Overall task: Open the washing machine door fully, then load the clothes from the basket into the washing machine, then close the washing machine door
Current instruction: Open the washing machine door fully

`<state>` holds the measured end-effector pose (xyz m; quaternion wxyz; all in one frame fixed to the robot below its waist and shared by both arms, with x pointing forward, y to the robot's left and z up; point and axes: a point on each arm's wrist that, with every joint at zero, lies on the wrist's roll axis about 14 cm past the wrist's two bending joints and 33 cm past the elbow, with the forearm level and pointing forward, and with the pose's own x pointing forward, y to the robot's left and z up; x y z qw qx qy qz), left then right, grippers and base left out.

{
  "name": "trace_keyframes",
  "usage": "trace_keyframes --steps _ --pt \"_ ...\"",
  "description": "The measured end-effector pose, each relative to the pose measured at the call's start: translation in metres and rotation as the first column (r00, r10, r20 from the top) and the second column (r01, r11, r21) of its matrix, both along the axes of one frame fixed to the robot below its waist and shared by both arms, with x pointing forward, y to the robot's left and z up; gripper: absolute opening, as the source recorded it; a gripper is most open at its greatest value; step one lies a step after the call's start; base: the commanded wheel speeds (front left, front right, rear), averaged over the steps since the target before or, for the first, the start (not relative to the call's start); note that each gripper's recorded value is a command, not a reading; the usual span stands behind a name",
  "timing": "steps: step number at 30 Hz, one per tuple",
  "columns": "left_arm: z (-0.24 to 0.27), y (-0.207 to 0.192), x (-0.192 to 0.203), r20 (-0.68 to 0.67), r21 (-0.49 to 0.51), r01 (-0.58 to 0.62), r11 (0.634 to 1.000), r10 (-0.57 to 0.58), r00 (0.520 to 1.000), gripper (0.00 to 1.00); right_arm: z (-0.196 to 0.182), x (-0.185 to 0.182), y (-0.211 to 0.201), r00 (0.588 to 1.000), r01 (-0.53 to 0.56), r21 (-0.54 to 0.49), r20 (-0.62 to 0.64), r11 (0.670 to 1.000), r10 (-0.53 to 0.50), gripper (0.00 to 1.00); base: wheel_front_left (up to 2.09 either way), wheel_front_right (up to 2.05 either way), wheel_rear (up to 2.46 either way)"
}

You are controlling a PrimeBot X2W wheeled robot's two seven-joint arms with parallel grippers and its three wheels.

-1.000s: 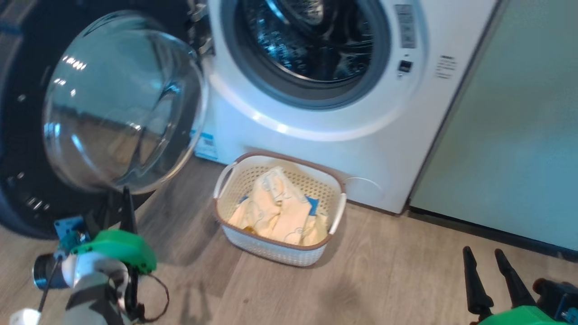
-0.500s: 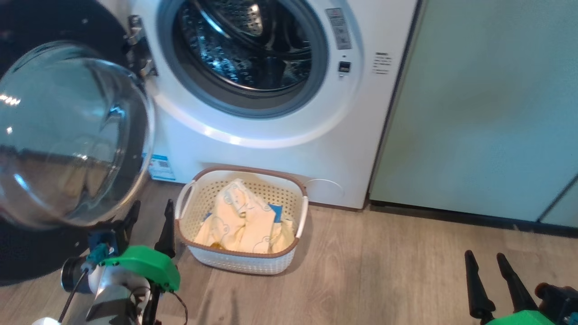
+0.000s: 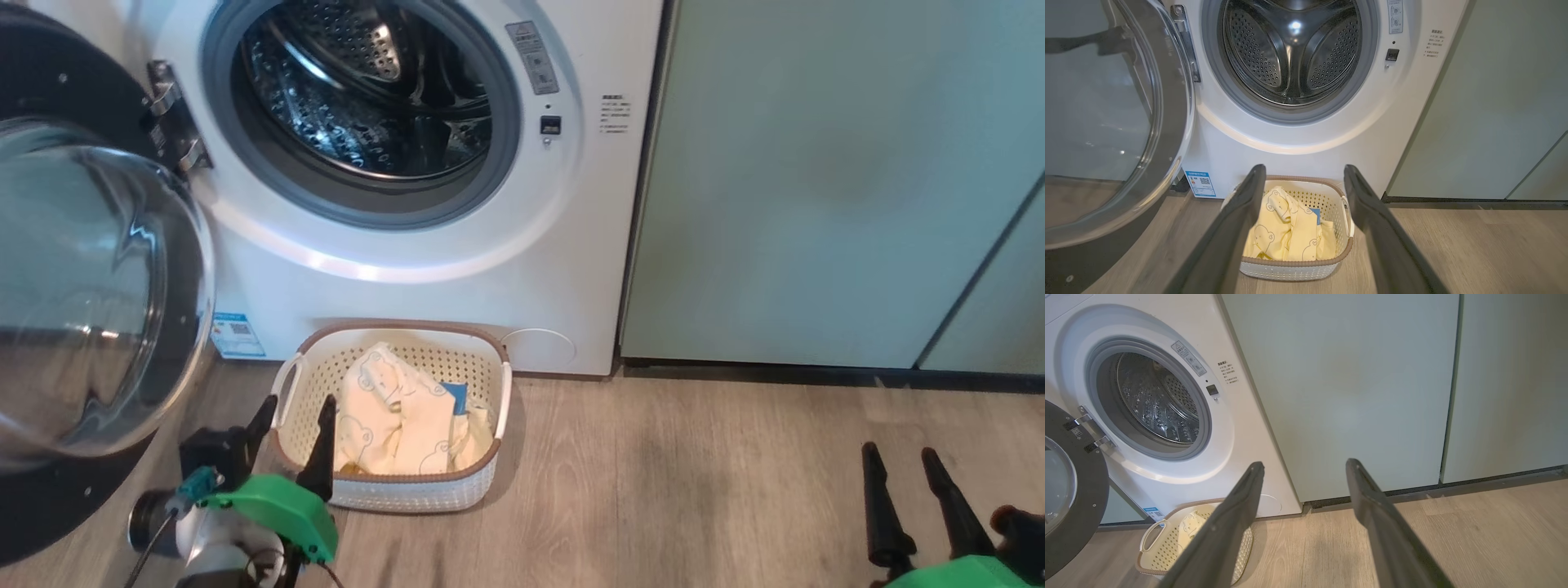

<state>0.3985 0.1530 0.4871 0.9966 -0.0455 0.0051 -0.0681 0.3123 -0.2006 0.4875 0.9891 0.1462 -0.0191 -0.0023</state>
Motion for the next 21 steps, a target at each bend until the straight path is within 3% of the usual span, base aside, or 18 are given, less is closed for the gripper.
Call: trace_keyframes --steps 21 --pt "-0.008 -0.013 -0.009 -0.026 -0.029 0.045 0.999 -0.046 0.999 1.0 0.005 -0.005 -0.012 0.999 0.033 -0.013 0.018 0.999 -0.033 1.0 0.0 0.0 0.0"
